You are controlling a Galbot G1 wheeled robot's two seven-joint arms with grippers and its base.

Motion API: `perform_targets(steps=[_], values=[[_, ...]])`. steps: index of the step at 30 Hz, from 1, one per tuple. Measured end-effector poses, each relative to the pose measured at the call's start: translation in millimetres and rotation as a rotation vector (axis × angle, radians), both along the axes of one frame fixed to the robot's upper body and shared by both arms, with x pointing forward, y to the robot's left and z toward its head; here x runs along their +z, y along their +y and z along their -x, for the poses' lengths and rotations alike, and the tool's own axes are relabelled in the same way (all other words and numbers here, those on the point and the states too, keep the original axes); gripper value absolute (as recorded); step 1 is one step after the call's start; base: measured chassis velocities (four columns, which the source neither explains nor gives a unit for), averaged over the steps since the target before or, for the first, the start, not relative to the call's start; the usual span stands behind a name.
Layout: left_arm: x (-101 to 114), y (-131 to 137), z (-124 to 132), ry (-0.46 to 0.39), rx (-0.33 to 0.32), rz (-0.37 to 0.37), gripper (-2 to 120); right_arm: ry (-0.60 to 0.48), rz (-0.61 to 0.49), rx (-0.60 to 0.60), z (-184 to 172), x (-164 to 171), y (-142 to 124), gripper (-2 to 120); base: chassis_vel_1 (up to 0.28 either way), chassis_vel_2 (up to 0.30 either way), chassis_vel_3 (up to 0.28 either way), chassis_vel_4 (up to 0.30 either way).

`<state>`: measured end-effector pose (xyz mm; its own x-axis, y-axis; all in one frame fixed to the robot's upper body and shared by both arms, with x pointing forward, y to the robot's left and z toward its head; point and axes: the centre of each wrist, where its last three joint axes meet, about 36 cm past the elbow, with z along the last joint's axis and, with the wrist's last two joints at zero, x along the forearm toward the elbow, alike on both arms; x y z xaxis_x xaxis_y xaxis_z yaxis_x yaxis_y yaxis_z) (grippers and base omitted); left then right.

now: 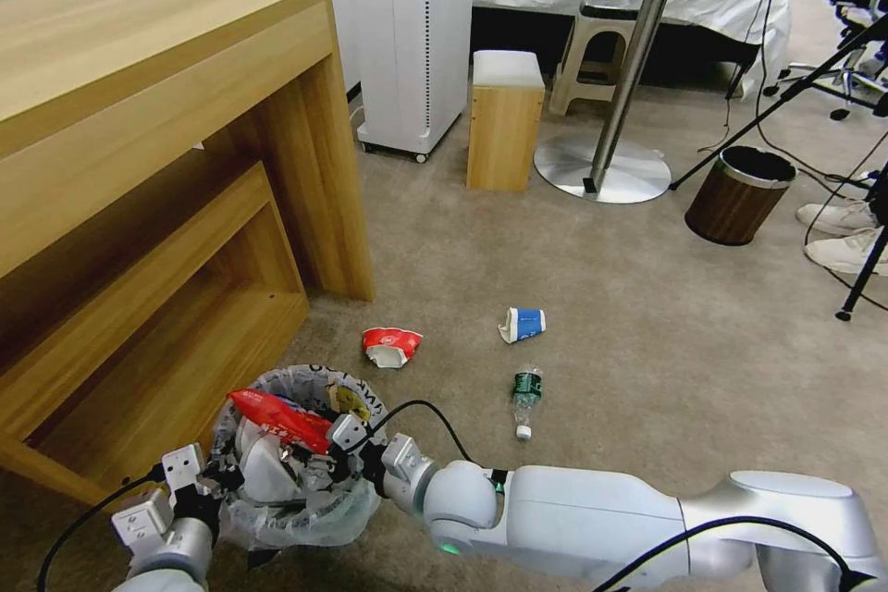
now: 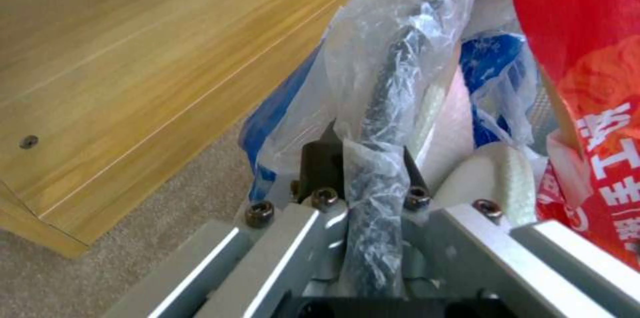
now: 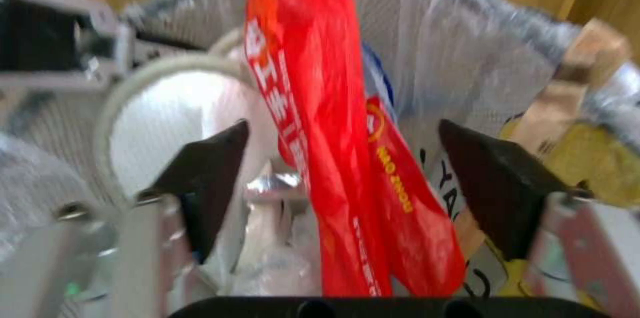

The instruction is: Pick up the trash bin and place the garbage on the floor into it.

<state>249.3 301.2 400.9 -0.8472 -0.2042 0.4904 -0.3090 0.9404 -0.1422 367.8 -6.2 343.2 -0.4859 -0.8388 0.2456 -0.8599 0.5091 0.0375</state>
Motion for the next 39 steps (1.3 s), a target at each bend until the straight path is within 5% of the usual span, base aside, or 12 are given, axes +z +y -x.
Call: perform_targets(steps=[5, 15, 29, 39], values=[[0, -1, 0, 0.001, 0.0, -0.002, 1, 0.017, -0.073, -0.059, 1, 27, -3, 98, 0.0, 0.0, 0.0, 0.0], [-1, -1, 2, 0.009, 0.002, -0.007, 1, 0.041, -0.202, -0.257, -30, 96, -35, 100, 0.0, 0.0, 0.0, 0.0], [5, 1, 8, 0.0, 0.001, -0.022, 1, 0.014, -0.396, -0.671, -84, 189, -150, 100, 0.0, 0.0, 0.0, 0.0], [9, 3, 9, -0.002, -0.012, -0.026, 1, 0.023, -0.43, -0.925, -83, 187, -227, 100, 0.0, 0.0, 0.0, 0.0]])
